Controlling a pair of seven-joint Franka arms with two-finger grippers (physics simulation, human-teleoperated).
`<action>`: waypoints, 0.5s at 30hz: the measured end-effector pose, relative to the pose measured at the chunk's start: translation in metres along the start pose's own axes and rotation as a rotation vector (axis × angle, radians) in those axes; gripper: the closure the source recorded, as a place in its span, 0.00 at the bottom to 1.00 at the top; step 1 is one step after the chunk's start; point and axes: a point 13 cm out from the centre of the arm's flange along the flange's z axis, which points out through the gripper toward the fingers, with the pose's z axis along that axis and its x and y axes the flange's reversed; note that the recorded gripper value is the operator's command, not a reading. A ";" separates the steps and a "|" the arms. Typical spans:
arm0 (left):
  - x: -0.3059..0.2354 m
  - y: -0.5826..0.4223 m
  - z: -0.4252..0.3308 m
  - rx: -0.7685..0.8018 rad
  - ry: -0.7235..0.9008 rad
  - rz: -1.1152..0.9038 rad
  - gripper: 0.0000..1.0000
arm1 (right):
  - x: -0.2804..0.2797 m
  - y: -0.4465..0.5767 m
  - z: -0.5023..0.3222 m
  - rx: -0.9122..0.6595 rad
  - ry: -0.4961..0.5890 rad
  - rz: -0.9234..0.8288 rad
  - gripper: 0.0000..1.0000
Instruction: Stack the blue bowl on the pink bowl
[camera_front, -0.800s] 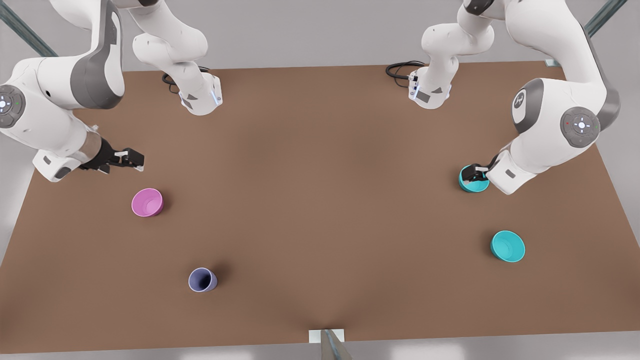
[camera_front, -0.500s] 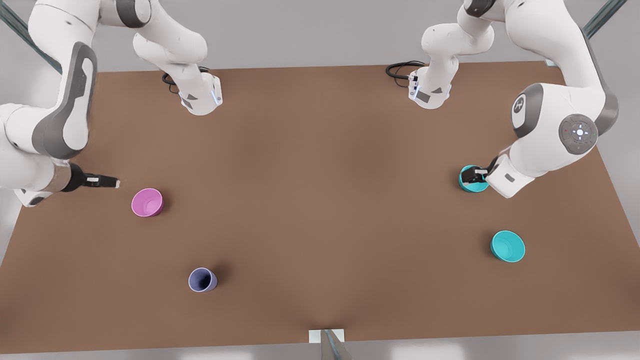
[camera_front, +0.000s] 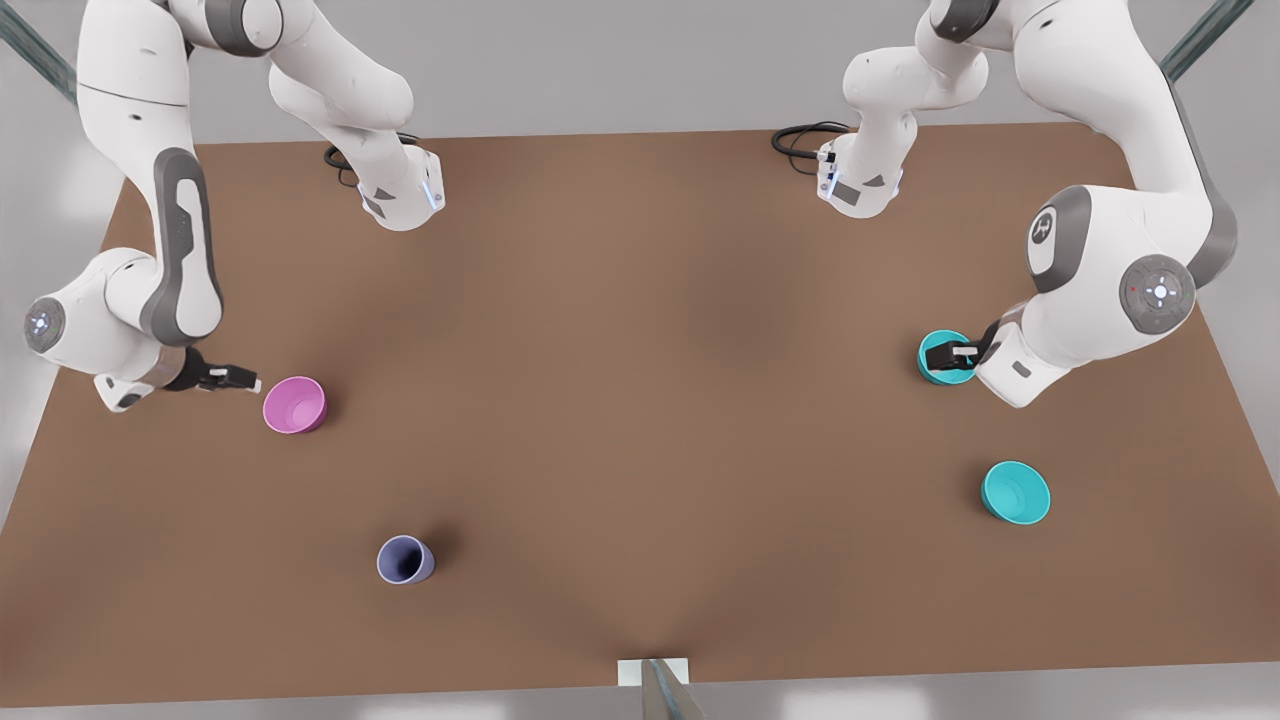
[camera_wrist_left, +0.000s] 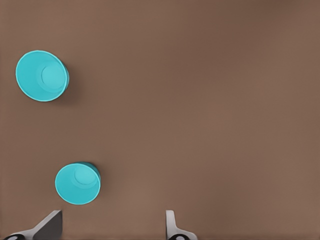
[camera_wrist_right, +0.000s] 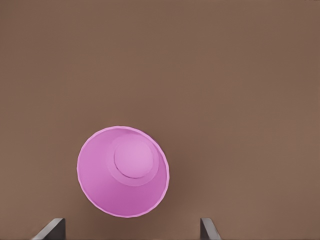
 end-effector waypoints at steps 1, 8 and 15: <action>0.000 0.000 0.000 0.000 0.001 -0.001 0.00 | -0.001 -0.001 0.005 0.002 -0.016 -0.006 0.00; -0.001 0.007 -0.002 0.003 -0.002 -0.018 0.00 | -0.006 -0.004 0.053 -0.022 -0.048 -0.008 0.00; 0.000 0.007 -0.003 0.003 -0.003 -0.022 0.00 | -0.009 -0.009 0.097 -0.046 -0.030 0.000 0.00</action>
